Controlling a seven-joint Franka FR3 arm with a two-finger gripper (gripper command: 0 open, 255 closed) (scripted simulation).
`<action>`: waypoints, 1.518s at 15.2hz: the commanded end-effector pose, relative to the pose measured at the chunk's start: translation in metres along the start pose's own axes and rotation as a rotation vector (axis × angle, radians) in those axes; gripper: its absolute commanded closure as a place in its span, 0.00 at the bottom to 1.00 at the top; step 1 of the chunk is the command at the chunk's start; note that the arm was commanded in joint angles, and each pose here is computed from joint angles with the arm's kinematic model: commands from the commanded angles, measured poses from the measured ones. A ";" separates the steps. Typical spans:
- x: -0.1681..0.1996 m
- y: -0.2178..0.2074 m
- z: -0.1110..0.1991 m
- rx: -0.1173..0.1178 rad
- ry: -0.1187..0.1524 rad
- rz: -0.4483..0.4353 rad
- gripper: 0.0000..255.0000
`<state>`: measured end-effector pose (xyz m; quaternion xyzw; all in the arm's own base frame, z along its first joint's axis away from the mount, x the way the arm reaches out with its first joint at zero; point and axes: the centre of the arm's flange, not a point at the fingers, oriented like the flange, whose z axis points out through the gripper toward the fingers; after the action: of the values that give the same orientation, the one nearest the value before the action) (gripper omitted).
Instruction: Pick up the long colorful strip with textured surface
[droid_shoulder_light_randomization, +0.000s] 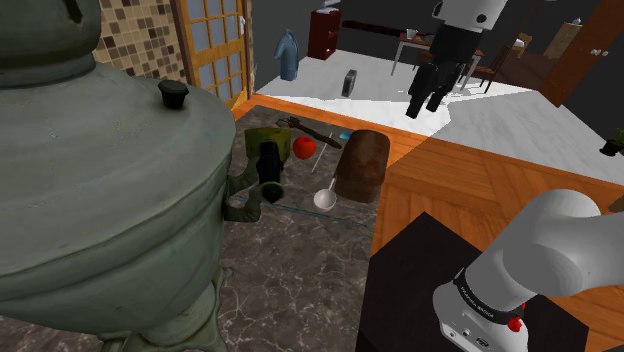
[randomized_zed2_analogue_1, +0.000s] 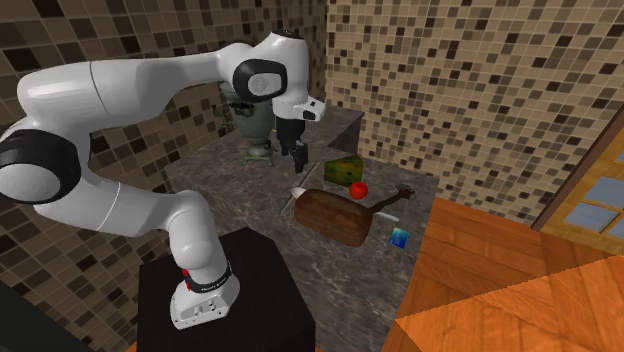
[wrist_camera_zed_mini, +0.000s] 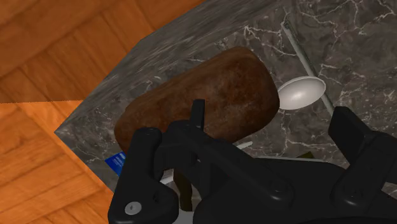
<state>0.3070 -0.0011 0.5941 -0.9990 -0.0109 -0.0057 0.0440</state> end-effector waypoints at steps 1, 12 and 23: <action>0.000 0.000 0.000 0.000 0.000 0.000 0.00; 0.105 -0.088 0.089 -0.054 -0.130 -0.252 0.00; 0.172 -0.192 0.195 -0.107 -0.259 -0.504 0.00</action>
<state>0.4707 0.1939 0.4272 -0.9618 -0.2523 0.1057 -0.0110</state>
